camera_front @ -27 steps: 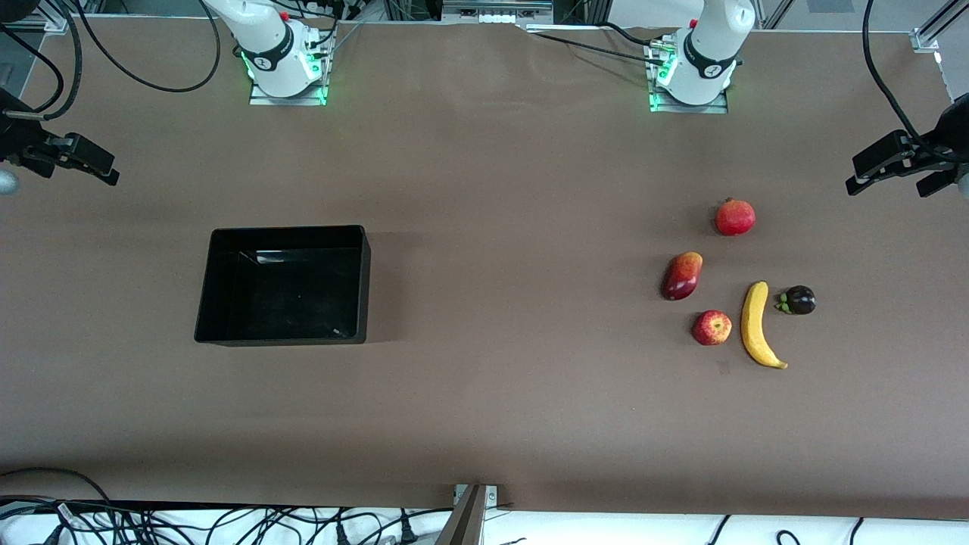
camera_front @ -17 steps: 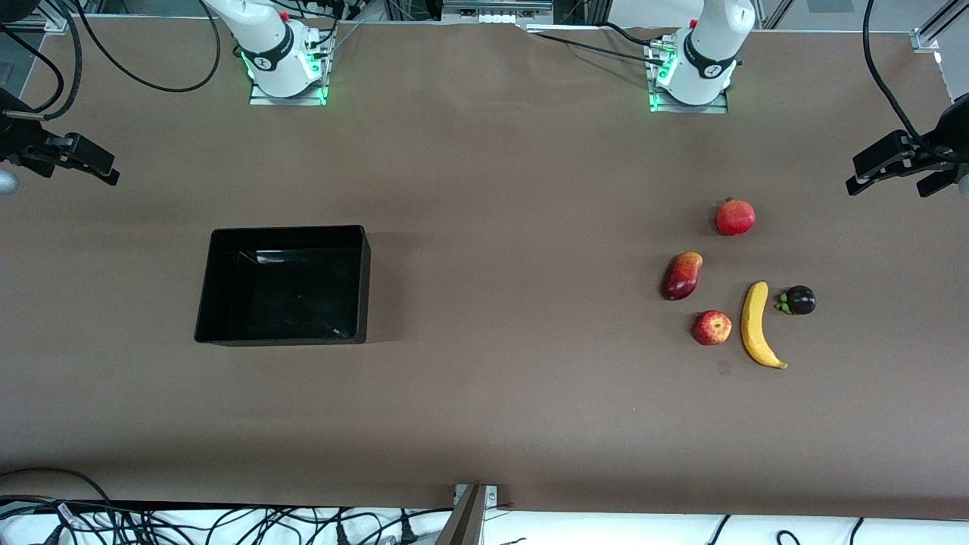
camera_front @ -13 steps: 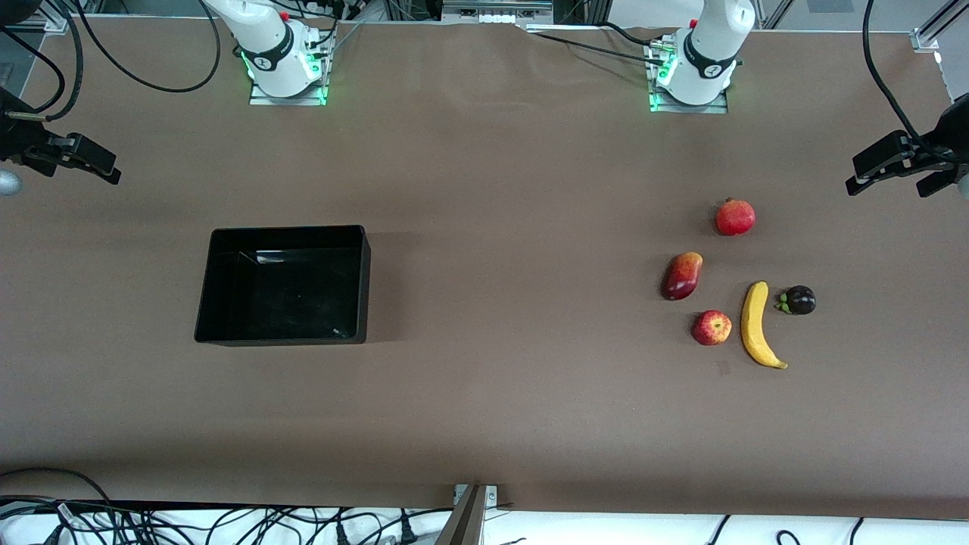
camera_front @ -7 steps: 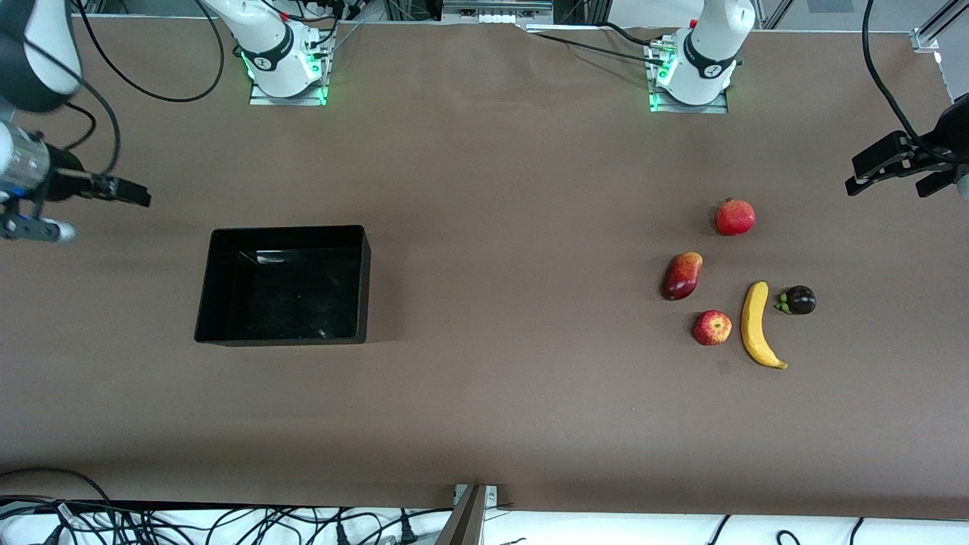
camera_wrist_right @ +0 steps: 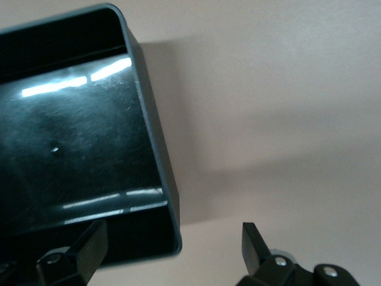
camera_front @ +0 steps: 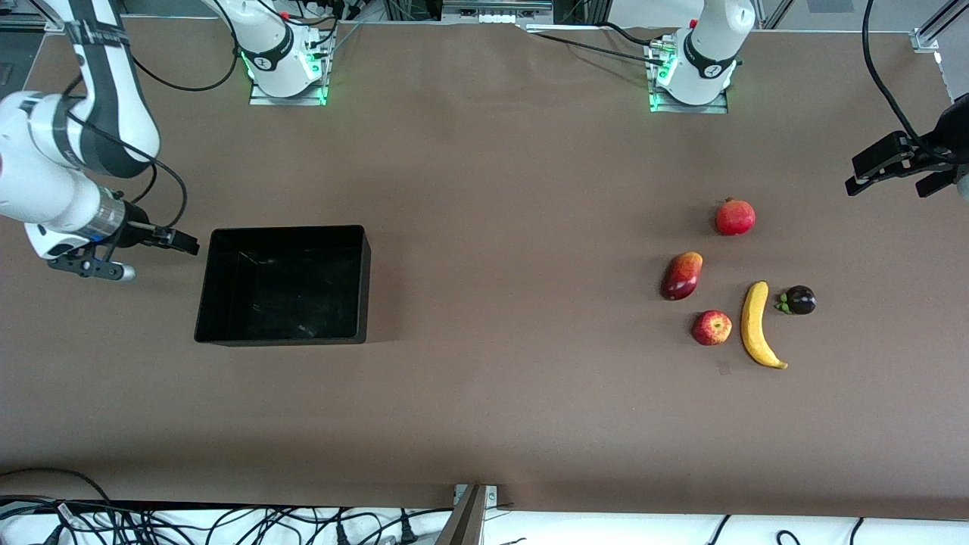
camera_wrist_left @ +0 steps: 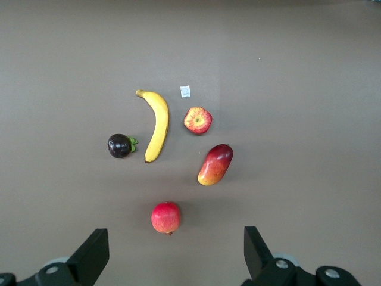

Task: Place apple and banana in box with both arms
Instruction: 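Reach the right gripper down to the rim of the black box, then grip the box rim with the right gripper and drag it toward the fruit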

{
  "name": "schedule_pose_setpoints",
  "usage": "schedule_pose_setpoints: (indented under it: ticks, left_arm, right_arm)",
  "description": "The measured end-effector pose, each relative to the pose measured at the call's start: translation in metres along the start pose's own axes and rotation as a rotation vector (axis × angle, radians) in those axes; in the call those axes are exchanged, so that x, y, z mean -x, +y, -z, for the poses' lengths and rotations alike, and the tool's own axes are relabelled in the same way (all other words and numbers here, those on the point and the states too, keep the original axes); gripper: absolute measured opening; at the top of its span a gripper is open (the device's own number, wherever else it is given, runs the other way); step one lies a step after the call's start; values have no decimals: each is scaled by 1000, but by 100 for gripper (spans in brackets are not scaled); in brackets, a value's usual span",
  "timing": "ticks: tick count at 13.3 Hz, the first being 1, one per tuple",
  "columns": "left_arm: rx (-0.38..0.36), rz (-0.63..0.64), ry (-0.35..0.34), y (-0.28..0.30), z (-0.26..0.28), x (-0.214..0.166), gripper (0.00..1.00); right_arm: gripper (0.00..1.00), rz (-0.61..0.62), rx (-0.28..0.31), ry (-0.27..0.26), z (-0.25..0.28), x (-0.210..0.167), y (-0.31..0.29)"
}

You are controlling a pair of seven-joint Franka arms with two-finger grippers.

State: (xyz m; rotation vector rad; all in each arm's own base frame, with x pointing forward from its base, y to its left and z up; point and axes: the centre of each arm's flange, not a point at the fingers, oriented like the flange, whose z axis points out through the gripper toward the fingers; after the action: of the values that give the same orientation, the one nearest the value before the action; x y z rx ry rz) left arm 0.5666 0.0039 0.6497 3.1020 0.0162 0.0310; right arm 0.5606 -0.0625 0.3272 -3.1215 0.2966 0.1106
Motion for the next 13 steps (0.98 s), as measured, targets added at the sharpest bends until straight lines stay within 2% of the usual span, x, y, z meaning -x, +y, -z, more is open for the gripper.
schedule_pose_setpoints:
  ticks: [5,6,7,8,13]
  left_arm:
    - [0,0,0,0,0,0,100]
    - [0,0,0,0,0,0,100]
    - [0,0,0,0,0,0,100]
    - [0,0,0,0,0,0,100]
    - [0,0,-2,0,-1,0,100]
  right_arm:
    - [100,-1,14,4,-71,-1,1]
    - [94,-1,16,10,-82,-1,2]
    - [94,0,16,30,-91,-2,1]
    - [86,2,16,53,-97,-2,1]
    - [25,-5,0,68,-112,0,-9]
